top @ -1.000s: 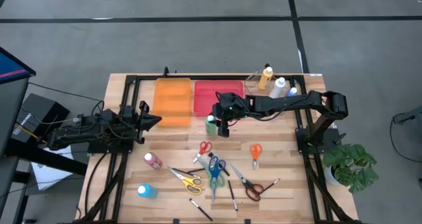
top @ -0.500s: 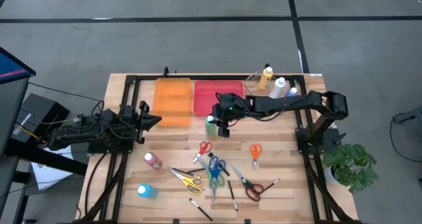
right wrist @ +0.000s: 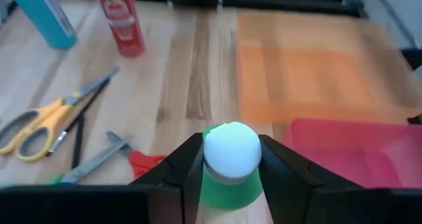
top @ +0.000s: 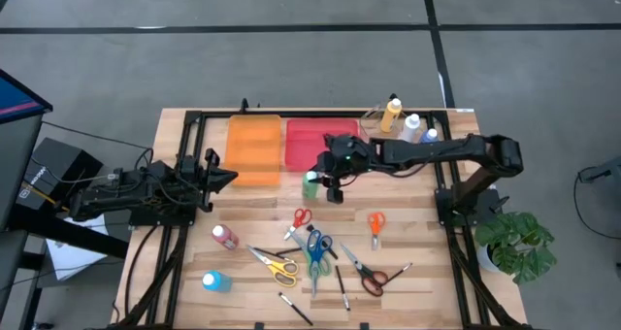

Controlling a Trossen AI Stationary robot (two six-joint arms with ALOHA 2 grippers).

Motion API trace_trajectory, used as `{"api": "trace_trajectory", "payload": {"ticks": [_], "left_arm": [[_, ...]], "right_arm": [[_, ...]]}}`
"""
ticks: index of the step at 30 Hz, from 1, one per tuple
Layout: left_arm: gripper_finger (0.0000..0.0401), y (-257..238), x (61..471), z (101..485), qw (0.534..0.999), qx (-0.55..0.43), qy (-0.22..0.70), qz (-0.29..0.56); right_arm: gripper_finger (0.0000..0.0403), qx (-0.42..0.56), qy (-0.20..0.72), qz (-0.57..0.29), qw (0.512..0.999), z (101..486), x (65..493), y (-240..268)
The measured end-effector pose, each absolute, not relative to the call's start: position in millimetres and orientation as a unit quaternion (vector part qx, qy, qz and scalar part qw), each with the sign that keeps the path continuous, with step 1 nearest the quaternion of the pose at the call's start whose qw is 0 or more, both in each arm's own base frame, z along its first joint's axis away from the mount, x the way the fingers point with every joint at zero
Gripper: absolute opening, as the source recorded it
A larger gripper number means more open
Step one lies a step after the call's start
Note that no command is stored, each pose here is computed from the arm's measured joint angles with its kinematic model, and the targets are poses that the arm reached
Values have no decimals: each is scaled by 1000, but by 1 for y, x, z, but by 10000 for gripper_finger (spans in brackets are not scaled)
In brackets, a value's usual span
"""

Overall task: Pick & Place Paint Supplies
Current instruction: Put the green paint bottle into the transparent bin

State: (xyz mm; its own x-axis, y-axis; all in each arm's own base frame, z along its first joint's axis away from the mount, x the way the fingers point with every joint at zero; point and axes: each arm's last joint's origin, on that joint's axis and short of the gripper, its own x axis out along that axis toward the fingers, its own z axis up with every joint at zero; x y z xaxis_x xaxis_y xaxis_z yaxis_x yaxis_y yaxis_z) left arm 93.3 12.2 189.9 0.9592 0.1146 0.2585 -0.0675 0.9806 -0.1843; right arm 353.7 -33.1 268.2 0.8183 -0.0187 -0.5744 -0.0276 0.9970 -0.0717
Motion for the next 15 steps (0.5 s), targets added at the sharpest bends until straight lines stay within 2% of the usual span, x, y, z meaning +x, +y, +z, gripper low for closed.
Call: {"api": "trace_trajectory", "payload": {"ticks": [8,15], "left_arm": [[1,12,93,190,986,-87,-135,46],[1,12,93,190,986,-87,-135,46]], "right_arm": [[118,-38,273,7,961,309,321,-31],[121,-28,246,-29,968,346,278,-44]]}}
